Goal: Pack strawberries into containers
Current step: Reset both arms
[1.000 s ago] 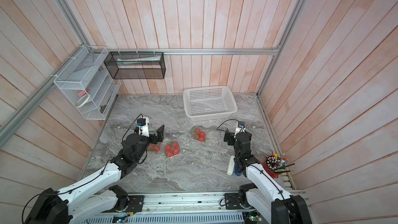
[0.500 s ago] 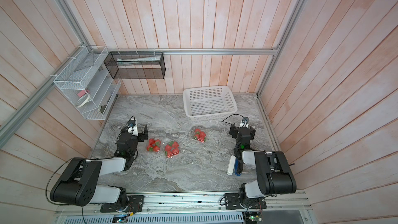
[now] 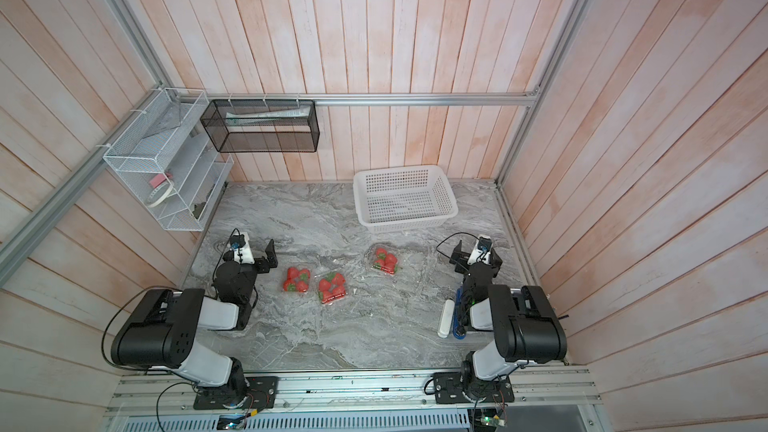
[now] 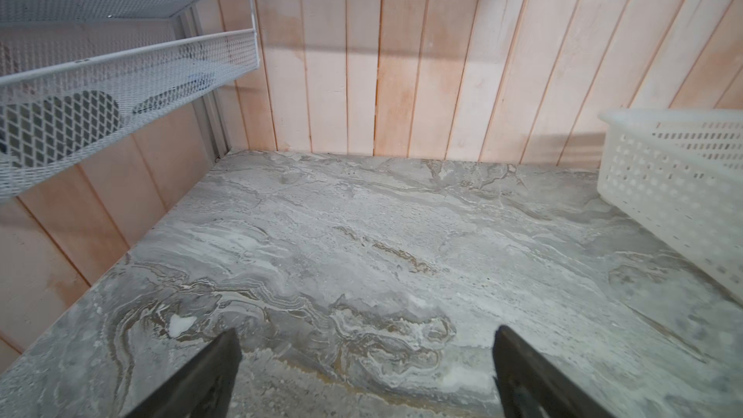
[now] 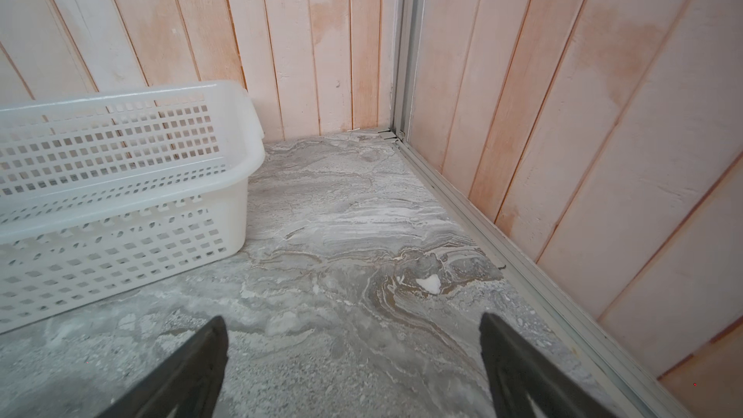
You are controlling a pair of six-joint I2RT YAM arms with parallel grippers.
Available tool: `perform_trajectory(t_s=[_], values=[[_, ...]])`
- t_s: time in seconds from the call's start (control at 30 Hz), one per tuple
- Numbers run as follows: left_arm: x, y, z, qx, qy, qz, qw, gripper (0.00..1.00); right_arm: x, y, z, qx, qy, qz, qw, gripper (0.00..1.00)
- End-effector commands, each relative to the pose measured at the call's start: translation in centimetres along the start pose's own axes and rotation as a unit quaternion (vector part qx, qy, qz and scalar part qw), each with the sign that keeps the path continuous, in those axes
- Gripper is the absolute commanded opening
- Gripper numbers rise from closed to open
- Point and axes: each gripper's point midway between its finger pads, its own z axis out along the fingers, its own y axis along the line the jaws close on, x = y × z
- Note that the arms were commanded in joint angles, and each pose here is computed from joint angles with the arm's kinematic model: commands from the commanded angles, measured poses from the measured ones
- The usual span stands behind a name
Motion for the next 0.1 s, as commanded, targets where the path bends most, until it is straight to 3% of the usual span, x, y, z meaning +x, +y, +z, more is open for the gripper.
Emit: perform_trajectory(t_s=[0.0, 0.07], values=[[-0.31, 0.63, 0.38, -0.002, -0.003, -0.003, 1.000, 1.00, -1.03, -0.10, -0.20, 0.003, -0.029, 0.011, 1.000, 0.98], [-0.28, 0.42, 0.11, -0.008, -0.005, 0.005, 1.000, 1.00, -0.79, 0.03, 0.04, 0.002, -0.016, 0.009, 1.000, 0.98]])
